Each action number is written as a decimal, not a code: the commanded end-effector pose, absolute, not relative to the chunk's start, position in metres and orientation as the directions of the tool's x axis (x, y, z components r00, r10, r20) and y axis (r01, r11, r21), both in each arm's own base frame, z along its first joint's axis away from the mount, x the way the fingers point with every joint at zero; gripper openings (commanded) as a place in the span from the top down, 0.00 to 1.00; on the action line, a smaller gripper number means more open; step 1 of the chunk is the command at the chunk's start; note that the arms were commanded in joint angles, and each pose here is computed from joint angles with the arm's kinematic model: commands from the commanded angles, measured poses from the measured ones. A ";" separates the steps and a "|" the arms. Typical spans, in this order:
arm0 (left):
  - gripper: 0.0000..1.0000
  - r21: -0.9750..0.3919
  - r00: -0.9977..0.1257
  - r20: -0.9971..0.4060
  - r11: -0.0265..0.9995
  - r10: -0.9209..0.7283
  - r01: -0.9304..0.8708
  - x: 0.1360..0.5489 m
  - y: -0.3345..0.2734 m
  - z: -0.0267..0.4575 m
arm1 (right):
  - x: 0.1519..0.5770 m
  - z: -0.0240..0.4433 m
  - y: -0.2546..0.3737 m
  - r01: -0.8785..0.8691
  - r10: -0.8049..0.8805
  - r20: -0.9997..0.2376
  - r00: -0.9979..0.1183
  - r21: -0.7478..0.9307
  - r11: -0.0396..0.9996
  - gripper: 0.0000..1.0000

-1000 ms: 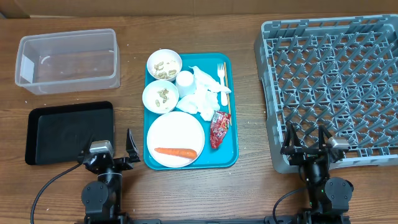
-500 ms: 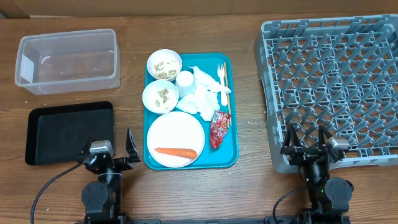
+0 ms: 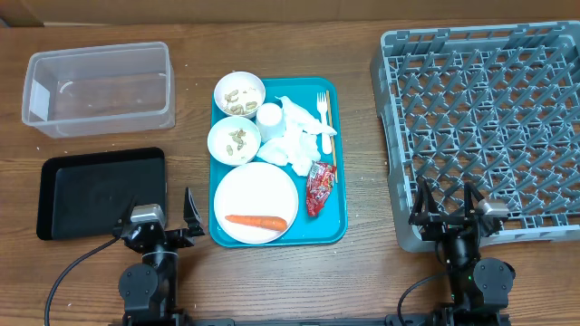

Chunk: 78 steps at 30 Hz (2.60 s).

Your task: Sort waste into correct bins and load items into the dishwasher rack

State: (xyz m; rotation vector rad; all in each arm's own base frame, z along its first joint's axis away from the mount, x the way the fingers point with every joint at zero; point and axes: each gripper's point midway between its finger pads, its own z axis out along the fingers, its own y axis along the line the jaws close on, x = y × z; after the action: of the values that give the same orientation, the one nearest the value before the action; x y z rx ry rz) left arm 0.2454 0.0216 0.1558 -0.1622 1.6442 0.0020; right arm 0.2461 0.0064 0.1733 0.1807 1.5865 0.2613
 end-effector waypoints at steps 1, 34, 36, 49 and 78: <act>0.00 -0.078 -0.065 -0.994 0.991 -0.086 -0.107 0.245 0.022 0.157 | 0.246 0.171 0.004 -0.035 0.277 -0.960 -0.029 0.278 0.960 0.00; 0.00 -0.078 -0.065 -0.994 0.991 -0.086 -0.107 0.245 0.022 0.157 | 0.246 0.171 0.004 -0.035 0.277 -0.960 -0.029 0.278 0.960 0.00; 0.00 -0.078 -0.065 -0.994 0.991 -0.086 -0.107 0.245 0.022 0.157 | 0.246 0.171 0.004 -0.035 0.277 -0.960 -0.029 0.278 0.960 0.00; 0.00 -0.082 -0.044 -0.995 0.992 -0.086 -0.101 0.246 0.022 0.162 | 0.246 0.171 0.004 -0.035 0.277 -0.960 -0.029 0.278 0.960 0.00; 0.00 -0.407 -0.535 -0.833 0.814 -0.143 0.415 0.229 -0.090 0.303 | 0.246 0.171 0.004 -0.035 0.277 -0.960 -0.029 0.278 0.960 0.00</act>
State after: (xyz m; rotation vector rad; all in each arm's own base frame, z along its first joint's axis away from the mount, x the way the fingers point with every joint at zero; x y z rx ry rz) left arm 0.2255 -0.0735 0.2678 0.0917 2.0866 -0.6168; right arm 0.2461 0.0065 0.1733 0.1801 1.5866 0.2613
